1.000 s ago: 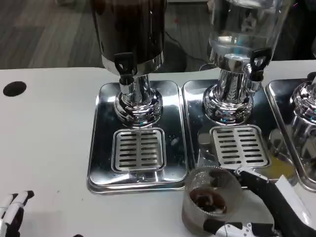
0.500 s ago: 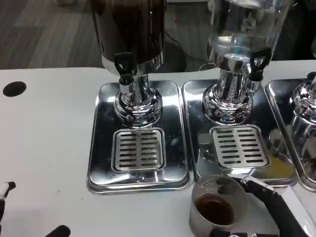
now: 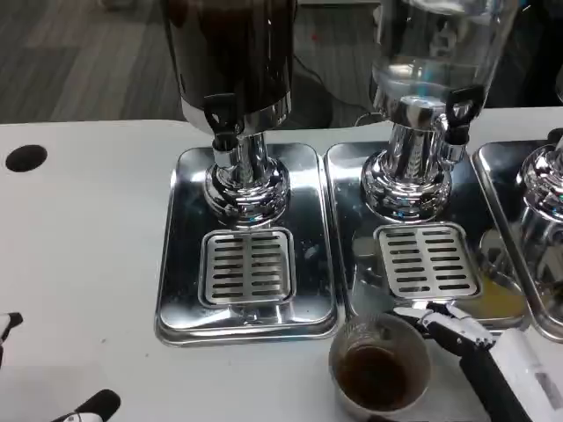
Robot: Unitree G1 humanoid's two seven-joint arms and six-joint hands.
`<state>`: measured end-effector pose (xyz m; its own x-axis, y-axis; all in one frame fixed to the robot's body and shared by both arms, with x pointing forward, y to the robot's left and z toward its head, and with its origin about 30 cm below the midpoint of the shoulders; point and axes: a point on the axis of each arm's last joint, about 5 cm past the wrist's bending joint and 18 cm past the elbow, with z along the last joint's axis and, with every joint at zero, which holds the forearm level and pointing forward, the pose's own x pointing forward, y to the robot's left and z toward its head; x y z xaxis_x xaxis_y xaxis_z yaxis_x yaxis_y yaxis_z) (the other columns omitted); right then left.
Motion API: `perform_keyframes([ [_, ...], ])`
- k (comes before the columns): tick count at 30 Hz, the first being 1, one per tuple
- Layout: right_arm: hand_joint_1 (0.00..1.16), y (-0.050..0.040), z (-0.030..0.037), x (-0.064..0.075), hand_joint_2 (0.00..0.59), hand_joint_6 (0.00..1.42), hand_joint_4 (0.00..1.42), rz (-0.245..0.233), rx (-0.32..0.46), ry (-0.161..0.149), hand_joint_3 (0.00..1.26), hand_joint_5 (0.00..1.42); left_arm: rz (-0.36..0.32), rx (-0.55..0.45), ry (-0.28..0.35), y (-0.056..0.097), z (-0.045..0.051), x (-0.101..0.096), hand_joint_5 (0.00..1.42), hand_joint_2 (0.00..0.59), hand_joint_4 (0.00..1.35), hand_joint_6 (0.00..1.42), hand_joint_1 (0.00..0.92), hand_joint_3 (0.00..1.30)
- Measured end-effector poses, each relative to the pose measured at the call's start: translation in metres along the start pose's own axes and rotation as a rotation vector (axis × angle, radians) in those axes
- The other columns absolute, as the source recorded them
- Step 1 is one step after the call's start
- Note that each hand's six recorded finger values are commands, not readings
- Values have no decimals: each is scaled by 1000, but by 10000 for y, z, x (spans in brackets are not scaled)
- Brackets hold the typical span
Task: Grasp the cup under the faucet to collect the drink, then remove the cup.
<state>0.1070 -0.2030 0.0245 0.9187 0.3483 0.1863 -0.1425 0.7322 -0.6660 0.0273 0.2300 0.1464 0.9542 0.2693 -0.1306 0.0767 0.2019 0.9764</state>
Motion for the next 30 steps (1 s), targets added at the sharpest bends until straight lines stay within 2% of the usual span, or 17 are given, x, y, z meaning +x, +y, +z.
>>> perform_keyframes([
  [10,621,30,-2,22,141,81,362,13,5,-11,374,306,2,-5,-5,4,6,21,139,77,21,437,0,163],
  [21,618,31,-10,24,141,81,328,28,12,19,346,306,-11,-15,3,-19,-6,17,141,77,21,439,0,163],
  [25,618,32,-12,23,141,65,326,47,15,25,344,306,-16,-35,6,-29,-6,5,141,77,21,439,0,163],
  [27,613,33,-12,24,146,64,304,50,20,29,336,293,-19,-35,7,-31,-8,-2,141,77,21,439,0,163],
  [30,598,32,-13,26,144,12,184,52,22,33,263,224,-24,-35,10,-33,-12,-12,141,77,21,439,0,163],
])
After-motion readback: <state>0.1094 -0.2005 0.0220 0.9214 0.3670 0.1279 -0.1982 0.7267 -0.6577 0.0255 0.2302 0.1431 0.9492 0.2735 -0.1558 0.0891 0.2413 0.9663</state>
